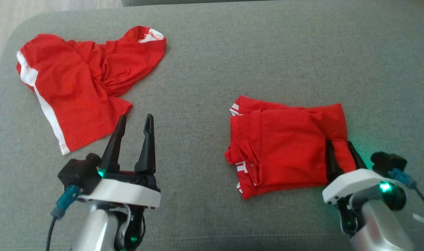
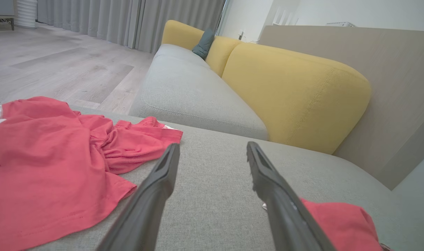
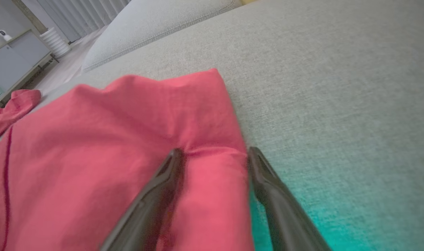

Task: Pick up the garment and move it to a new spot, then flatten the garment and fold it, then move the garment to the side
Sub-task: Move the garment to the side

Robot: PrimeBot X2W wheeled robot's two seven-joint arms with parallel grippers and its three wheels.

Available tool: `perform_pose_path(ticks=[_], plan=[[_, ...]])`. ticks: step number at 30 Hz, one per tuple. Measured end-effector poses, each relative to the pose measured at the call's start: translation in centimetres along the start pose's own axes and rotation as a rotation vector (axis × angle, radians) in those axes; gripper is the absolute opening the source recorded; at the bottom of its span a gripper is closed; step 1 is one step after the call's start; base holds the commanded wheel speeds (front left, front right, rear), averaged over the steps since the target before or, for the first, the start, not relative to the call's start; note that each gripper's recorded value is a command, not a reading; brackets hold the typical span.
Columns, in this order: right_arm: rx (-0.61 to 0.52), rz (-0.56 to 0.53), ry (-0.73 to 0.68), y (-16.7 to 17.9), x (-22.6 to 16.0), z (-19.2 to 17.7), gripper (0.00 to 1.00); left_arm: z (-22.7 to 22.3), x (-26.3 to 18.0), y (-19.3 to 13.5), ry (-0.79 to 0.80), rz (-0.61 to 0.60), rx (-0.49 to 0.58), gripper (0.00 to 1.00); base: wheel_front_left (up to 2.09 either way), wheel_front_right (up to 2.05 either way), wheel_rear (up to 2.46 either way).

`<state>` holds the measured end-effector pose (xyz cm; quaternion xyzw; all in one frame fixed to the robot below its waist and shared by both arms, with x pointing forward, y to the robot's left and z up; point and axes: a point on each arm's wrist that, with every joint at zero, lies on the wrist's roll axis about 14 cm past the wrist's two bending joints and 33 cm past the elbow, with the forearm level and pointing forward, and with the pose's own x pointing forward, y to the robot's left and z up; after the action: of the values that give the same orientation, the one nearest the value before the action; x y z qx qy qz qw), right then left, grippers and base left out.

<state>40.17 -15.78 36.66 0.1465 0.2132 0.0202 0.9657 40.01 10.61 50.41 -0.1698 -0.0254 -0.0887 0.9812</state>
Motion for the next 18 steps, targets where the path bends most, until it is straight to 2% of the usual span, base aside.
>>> perform_pose_path(ticks=[1, 5, 10, 15, 18], plan=[[-0.019, 0.010, 0.001, 0.2, 0.2, 0.0, 0.00, -0.1, 0.0, 0.0, 0.003, 0.001, 0.000, 1.00, 0.00, 0.00, 0.00], [-0.130, 0.051, -0.007, 0.7, 0.7, 0.9, 0.00, -0.7, 0.4, -0.3, 0.018, -0.012, -0.006, 1.00, 0.00, 0.00, 0.00], [-0.258, 0.072, -0.064, 0.1, 1.4, 3.7, 0.00, -1.9, 1.0, -1.4, 0.047, -0.062, 0.007, 1.00, 0.00, 0.00, 0.00], [-0.413, 0.057, -0.141, -2.3, 1.8, 8.4, 0.00, -2.2, 3.3, -4.8, 0.036, -0.198, 0.043, 1.00, 0.00, 0.00, 0.00], [-0.477, 0.005, -0.156, -5.0, 1.7, 11.1, 0.00, -2.0, 5.0, -6.5, 0.010, -0.261, 0.042, 1.00, 0.00, 0.00, 0.00]])
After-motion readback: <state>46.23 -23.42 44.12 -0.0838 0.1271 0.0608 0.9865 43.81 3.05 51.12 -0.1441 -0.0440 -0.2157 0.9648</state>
